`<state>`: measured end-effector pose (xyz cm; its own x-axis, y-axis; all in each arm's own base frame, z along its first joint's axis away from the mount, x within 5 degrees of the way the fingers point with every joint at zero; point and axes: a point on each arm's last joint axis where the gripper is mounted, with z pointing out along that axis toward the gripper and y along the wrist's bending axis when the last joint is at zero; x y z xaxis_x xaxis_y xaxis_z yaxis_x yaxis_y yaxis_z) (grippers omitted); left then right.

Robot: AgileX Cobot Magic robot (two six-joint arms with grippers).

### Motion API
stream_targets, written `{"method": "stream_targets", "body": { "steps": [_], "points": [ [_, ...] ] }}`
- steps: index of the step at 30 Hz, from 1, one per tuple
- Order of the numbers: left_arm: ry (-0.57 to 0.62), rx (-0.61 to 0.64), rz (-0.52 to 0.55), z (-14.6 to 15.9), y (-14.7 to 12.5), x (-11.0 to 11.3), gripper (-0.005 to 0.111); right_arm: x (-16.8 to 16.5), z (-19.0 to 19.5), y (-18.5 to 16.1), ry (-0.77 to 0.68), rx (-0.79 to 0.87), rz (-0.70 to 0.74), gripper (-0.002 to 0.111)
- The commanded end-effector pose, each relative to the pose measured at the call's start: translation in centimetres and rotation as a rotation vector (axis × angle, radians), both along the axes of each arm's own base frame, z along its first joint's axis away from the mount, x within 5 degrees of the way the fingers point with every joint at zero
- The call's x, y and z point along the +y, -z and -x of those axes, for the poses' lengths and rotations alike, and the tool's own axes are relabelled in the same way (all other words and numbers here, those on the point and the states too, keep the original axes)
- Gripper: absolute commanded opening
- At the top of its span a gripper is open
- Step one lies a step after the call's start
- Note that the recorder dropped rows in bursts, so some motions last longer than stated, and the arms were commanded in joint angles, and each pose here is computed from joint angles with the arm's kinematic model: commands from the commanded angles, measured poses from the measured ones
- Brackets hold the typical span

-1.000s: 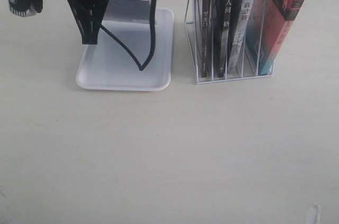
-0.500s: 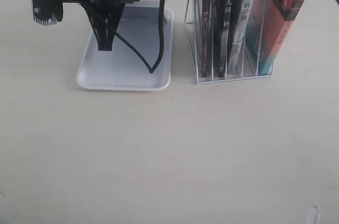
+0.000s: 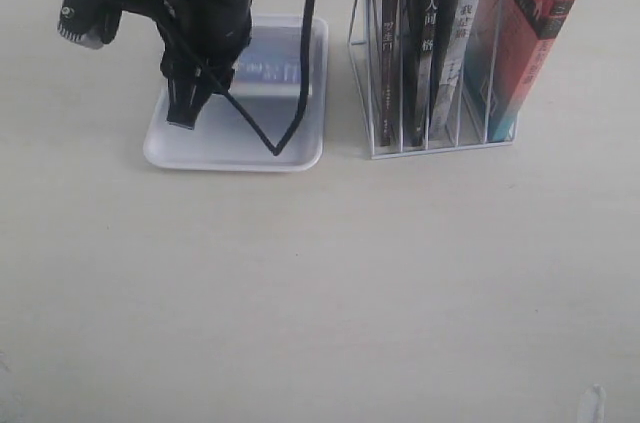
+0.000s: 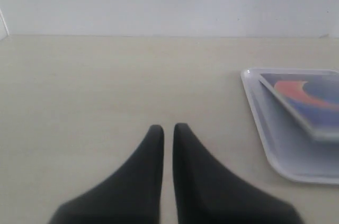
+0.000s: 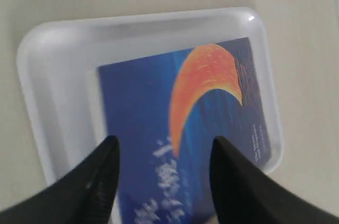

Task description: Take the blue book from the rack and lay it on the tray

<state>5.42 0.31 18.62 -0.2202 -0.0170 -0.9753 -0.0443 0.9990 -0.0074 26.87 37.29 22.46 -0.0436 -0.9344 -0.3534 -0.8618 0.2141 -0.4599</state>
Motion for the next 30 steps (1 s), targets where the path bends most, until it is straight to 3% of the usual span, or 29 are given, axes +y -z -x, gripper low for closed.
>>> {"method": "stream_targets", "body": {
  "steps": [1, 5, 9, 18, 30],
  "points": [
    [0.009, -0.004, -0.004, 0.0, 0.1, 0.0, 0.006, -0.7, 1.3, -3.0, 0.051, 0.092, -0.104, 0.041],
    [0.009, -0.004, -0.004, 0.0, 0.1, 0.0, 0.006, -1.4, 2.1, -5.1, 0.068, 0.127, -0.155, 0.028],
    [0.009, -0.004, -0.004, 0.0, 0.1, 0.0, 0.006, -2.2, 2.7, -7.0, 0.078, 0.125, -0.175, 0.000],
    [0.009, -0.004, -0.004, 0.0, 0.1, 0.0, 0.006, -4.3, 4.0, -9.9, 0.113, 0.150, -0.166, 0.000],
    [0.009, -0.004, -0.004, 0.0, 0.1, 0.0, 0.006, -11.6, 7.3, -17.7, 0.197, 0.065, -0.115, 0.000]
  ]
}}
